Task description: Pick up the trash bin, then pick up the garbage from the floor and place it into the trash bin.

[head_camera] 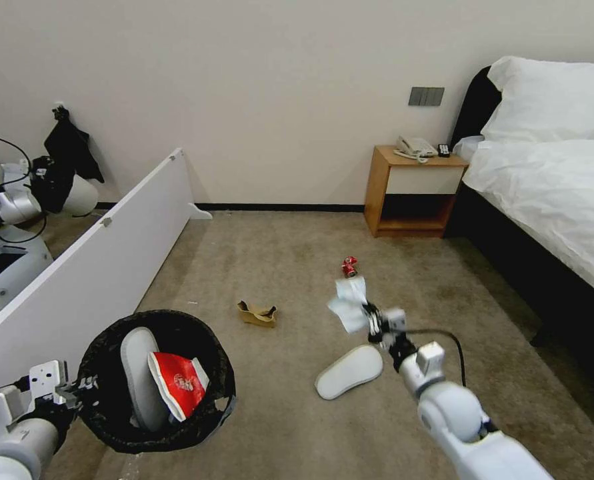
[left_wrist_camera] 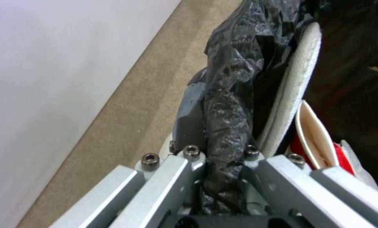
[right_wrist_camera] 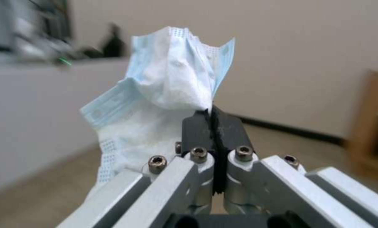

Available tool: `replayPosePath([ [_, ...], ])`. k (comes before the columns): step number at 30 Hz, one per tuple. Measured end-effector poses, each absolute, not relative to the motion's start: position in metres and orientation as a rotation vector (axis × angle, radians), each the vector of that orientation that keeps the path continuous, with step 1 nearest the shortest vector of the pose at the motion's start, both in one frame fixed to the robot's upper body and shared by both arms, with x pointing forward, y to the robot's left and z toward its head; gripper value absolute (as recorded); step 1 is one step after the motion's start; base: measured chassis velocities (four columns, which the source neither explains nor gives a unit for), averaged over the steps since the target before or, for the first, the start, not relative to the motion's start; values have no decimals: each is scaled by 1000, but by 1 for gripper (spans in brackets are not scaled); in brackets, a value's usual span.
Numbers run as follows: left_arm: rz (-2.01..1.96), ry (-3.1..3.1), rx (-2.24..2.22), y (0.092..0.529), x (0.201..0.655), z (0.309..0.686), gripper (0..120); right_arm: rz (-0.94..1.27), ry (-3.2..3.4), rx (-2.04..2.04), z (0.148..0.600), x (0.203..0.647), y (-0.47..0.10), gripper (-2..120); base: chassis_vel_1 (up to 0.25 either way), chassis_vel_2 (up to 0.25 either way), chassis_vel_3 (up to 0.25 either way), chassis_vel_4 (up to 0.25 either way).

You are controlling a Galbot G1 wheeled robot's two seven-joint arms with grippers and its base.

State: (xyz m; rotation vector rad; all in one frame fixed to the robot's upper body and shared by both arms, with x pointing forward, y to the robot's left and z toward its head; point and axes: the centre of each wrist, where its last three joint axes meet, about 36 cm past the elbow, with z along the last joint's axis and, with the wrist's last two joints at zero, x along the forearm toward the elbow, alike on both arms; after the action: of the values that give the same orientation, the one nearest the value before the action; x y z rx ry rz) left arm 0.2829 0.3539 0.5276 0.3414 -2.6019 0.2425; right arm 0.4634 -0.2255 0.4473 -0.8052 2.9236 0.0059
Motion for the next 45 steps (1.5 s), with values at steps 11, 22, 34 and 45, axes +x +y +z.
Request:
replayPosePath([
  [11,237,-2608,348,352,283,529,1,290,2590,-1348,561,488,-103,0,0,0,0,0],
  [22,247,-2609,353,353,280,529,1,308,2582,-1644,542,461,-11,0,0,0,0,0],
  [34,258,-2619,359,352,283,529,1,166,2793,-1632,452,447,-14,0,0,0,0,0],
  [45,254,-2620,356,350,282,529,1,133,2843,-1617,429,448,-14,0,0,0,0,0],
])
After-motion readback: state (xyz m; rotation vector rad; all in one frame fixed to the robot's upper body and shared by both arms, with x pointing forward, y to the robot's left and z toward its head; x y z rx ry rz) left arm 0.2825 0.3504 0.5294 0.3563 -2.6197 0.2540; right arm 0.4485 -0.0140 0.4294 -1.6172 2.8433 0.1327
